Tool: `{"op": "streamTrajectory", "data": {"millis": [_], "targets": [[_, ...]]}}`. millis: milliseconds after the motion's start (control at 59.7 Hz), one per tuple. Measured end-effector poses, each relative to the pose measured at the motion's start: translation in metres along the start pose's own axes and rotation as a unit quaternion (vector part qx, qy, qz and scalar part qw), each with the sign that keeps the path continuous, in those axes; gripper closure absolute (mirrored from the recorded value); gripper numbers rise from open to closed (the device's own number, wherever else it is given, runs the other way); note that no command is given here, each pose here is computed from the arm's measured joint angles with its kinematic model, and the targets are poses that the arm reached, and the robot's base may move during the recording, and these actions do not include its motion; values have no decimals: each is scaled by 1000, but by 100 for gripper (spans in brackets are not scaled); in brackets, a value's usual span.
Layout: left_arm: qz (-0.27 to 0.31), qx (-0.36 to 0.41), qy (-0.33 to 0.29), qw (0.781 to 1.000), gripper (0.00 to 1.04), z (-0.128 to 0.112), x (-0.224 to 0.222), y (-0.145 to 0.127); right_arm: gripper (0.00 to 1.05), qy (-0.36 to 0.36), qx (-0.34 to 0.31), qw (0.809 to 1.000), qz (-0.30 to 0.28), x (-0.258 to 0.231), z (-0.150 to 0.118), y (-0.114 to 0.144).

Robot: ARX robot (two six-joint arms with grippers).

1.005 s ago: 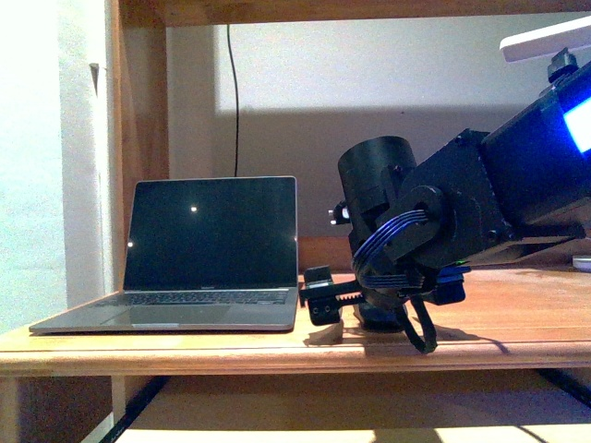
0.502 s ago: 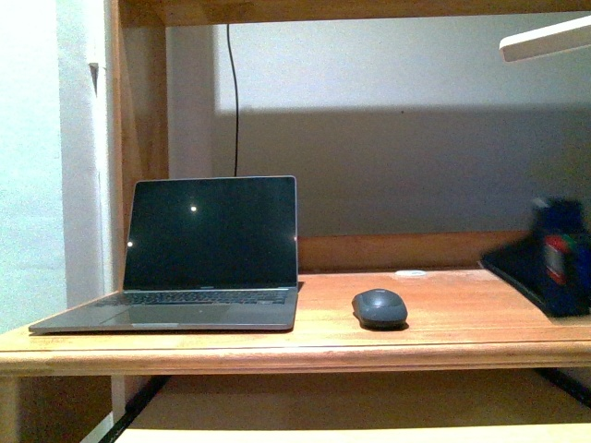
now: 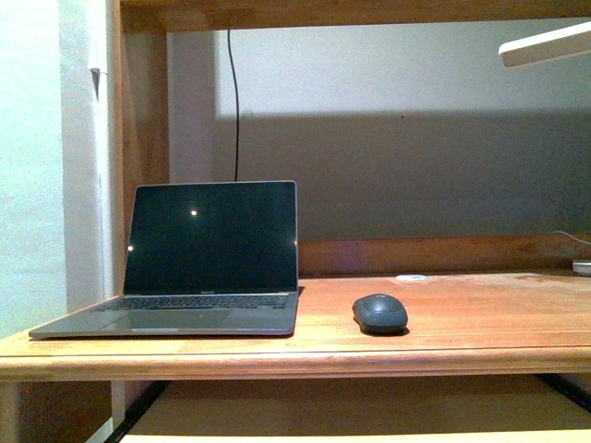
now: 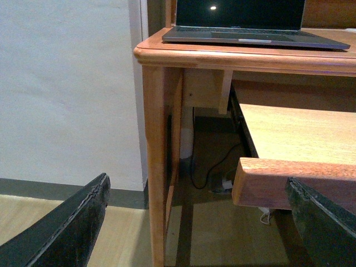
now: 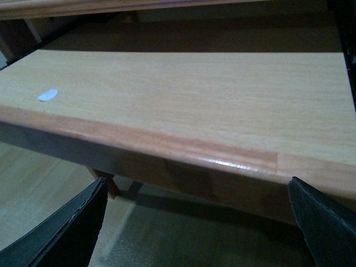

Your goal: Place mouse

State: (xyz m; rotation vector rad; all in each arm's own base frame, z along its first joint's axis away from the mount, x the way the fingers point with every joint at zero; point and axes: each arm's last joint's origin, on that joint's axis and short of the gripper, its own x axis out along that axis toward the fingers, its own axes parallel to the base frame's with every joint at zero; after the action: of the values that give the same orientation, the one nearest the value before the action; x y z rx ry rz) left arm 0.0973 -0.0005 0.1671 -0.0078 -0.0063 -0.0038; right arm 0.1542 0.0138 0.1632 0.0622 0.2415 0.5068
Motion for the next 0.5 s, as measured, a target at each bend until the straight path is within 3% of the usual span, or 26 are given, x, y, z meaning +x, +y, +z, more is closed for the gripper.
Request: {"op": "streamTrajectory", "data": {"millis": [285, 502], "targets": [[0, 0, 0, 1000, 8, 0, 0, 0, 7, 16, -17, 1000, 9, 25, -14, 12], [0, 0, 0, 1000, 8, 0, 0, 0, 7, 8, -29, 999, 16, 54, -7, 25]]}}
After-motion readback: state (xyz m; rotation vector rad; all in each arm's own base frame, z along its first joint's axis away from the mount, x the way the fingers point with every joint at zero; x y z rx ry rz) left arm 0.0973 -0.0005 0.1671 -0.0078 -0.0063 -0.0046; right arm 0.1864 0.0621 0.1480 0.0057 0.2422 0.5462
